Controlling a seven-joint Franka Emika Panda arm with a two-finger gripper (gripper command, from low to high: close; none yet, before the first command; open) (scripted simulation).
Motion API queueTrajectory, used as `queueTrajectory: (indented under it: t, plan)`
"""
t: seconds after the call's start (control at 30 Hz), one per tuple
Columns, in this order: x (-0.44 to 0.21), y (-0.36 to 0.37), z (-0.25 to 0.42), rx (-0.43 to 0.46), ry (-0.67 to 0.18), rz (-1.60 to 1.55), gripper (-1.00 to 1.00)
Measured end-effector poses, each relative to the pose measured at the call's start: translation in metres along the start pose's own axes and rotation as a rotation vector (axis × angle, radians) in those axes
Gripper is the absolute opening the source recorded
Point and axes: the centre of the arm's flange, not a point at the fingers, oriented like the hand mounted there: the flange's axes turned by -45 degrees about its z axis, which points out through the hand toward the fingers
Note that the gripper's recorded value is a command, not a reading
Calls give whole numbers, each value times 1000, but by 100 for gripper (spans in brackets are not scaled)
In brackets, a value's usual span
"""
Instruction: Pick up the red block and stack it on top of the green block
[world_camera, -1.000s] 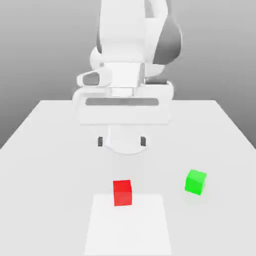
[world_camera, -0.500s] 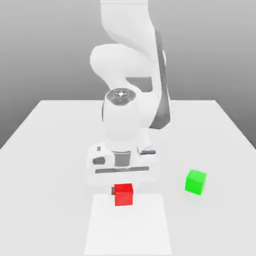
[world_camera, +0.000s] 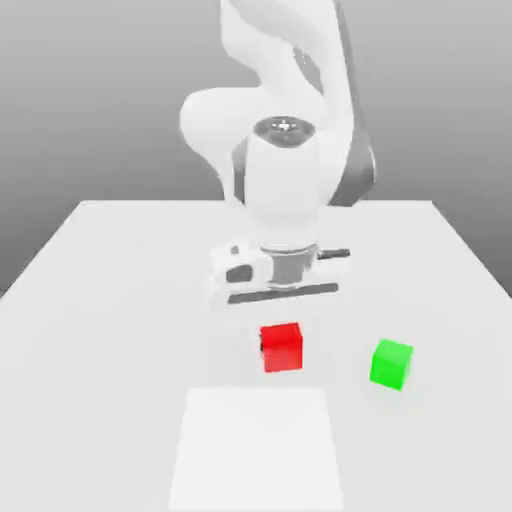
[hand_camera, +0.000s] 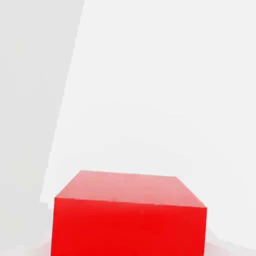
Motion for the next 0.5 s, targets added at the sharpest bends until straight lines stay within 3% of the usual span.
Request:
queueTrajectory:
  t: [0.2, 0.43, 0.47, 0.5]
  plan:
    - [-7, -119, -13, -4, -4, -308, -100]
    - [-7, -127, 36, -10, -4, -331, -100]
    - [-9, -129, 44, -7, -4, -335, 100]
    - [-9, -127, 44, -7, -4, -331, 100]
